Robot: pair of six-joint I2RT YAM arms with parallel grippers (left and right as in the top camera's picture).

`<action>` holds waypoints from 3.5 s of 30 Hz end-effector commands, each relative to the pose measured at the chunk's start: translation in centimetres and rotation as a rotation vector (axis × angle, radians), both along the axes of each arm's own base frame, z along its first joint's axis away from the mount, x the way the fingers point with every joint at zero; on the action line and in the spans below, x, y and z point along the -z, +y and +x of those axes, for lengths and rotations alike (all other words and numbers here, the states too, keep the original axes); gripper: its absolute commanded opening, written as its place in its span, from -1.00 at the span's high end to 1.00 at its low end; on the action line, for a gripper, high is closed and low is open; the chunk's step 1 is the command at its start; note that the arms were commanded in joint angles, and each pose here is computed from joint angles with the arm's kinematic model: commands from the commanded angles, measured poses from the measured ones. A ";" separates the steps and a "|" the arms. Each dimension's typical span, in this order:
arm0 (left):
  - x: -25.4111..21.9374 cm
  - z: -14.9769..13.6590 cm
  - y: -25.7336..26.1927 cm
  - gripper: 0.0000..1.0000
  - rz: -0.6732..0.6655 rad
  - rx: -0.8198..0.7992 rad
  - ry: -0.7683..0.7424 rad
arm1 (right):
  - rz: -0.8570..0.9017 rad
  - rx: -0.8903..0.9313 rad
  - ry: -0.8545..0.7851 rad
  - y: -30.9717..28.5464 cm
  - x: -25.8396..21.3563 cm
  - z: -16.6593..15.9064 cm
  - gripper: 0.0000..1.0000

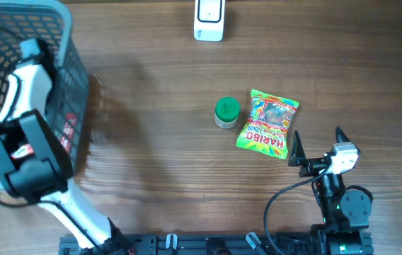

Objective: Scan the item barcode
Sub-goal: 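Reach into the basket and grasp the green toilet tissue wipes pack, then carry the wipes pack out and place it left of the jar, then reach into the basket and grasp the white Kleenex tissue pack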

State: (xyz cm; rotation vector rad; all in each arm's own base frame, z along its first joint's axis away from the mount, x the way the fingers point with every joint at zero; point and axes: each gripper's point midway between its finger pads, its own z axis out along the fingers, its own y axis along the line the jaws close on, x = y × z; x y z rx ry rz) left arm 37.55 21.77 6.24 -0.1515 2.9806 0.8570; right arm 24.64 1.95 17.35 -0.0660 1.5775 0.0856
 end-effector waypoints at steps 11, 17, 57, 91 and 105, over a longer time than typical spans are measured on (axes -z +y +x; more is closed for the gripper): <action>-23.8 -4.7 -3.6 0.92 -0.279 -0.293 -0.882 | -0.012 0.016 -0.010 -0.3 -0.2 0.0 -1.00; -32.4 -5.3 -19.5 0.92 -0.974 0.369 -1.042 | -0.011 0.016 -0.010 -0.3 -0.2 0.0 -0.99; -1.8 -3.8 -37.1 0.92 -0.697 0.216 -0.210 | -0.012 0.016 -0.010 -0.3 -0.2 0.0 -0.99; -30.9 -4.5 -24.4 -1.00 -0.529 0.022 -1.150 | -0.012 0.015 -0.010 -0.3 -0.2 0.0 -1.00; -22.1 -9.6 -4.2 -1.00 -0.463 -0.714 -0.987 | -0.011 0.015 -0.010 -0.3 -0.2 0.0 -1.00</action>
